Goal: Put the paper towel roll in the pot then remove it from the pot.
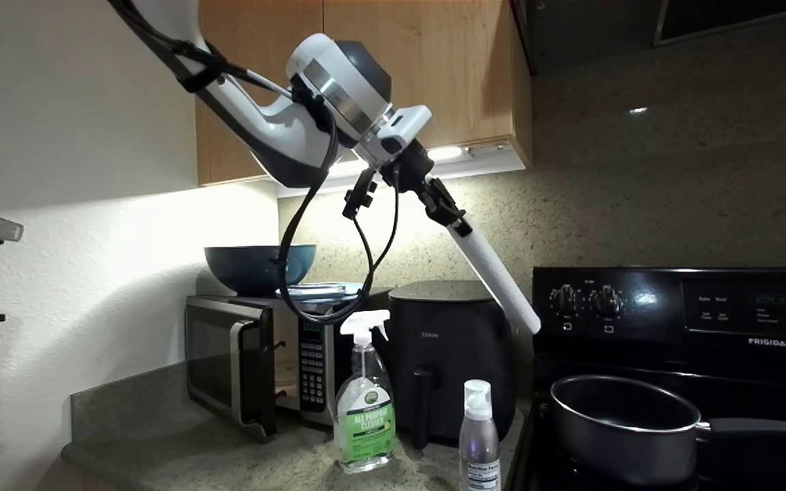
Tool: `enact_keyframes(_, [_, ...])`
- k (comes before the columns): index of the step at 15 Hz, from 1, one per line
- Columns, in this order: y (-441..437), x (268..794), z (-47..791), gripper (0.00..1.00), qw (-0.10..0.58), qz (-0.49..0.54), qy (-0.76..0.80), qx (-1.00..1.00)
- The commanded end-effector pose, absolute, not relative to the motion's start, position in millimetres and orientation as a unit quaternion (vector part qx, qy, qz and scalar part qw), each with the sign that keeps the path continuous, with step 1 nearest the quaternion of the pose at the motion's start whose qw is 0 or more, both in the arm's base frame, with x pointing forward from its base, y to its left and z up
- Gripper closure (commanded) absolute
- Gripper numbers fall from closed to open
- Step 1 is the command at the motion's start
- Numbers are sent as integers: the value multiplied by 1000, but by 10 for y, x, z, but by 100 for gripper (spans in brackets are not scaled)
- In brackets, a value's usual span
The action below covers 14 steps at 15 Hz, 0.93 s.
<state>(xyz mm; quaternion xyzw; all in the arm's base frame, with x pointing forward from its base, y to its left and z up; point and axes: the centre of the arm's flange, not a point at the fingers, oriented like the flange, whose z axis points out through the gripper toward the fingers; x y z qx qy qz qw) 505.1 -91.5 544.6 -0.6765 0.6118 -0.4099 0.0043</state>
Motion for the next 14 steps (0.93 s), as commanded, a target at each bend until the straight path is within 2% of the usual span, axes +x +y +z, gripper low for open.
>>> enact_keyframes(1, [-868, 4859, 5376, 100, 4, -438, 633, -638])
enact_keyframes(14, [-1213, 4462, 5184, 100, -27, -402, 691, -600])
